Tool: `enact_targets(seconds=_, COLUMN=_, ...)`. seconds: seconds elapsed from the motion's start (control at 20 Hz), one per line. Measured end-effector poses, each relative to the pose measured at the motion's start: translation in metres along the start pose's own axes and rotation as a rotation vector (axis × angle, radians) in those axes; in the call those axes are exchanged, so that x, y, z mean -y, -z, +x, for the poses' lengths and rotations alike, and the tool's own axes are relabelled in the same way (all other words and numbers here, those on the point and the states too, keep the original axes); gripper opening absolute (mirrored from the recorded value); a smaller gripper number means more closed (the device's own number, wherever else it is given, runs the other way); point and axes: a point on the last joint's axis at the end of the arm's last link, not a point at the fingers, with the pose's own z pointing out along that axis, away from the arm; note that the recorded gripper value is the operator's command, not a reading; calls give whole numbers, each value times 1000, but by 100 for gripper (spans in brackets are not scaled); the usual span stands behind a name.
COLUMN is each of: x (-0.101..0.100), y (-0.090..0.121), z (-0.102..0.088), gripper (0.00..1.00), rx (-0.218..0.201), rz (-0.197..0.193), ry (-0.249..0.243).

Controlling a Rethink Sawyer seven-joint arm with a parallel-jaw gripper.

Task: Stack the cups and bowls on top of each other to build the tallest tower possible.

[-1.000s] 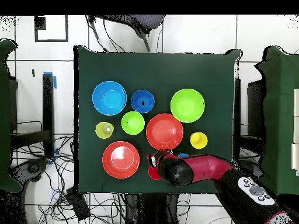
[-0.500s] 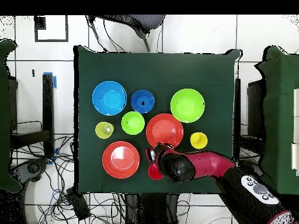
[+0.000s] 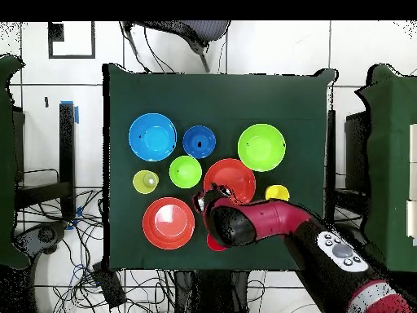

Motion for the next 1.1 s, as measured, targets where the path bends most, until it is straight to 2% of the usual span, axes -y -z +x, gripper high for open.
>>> enact_targets(seconds=0.15, x=-2, y=-3, z=-12, gripper=100, rx=10, rz=9, ry=15)
enact_targets(seconds=0.2, x=-2, y=-7, z=-24, gripper=100, rx=14, rz=16, ry=16)
enact_targets(seconds=0.3, x=-2, y=-10, z=-33, gripper=100, rx=13, rz=21, ry=10)
enact_targets(seconds=0.4, x=0, y=-16, z=-54, gripper=100, rx=11, rz=30, ry=-14)
enact_targets(seconds=0.6, x=4, y=-21, z=-78, gripper=100, rx=3, rz=42, ry=-43)
enact_targets(seconds=0.8, x=9, y=-30, z=-103, gripper=100, rx=7, rz=71, ry=-62)
enact_targets(seconds=0.9, x=10, y=-37, z=-116, gripper=100, rx=14, rz=94, ry=-55)
enact_targets(seconds=1.1, x=7, y=-48, z=-128, gripper=100, rx=23, rz=118, ry=-39)
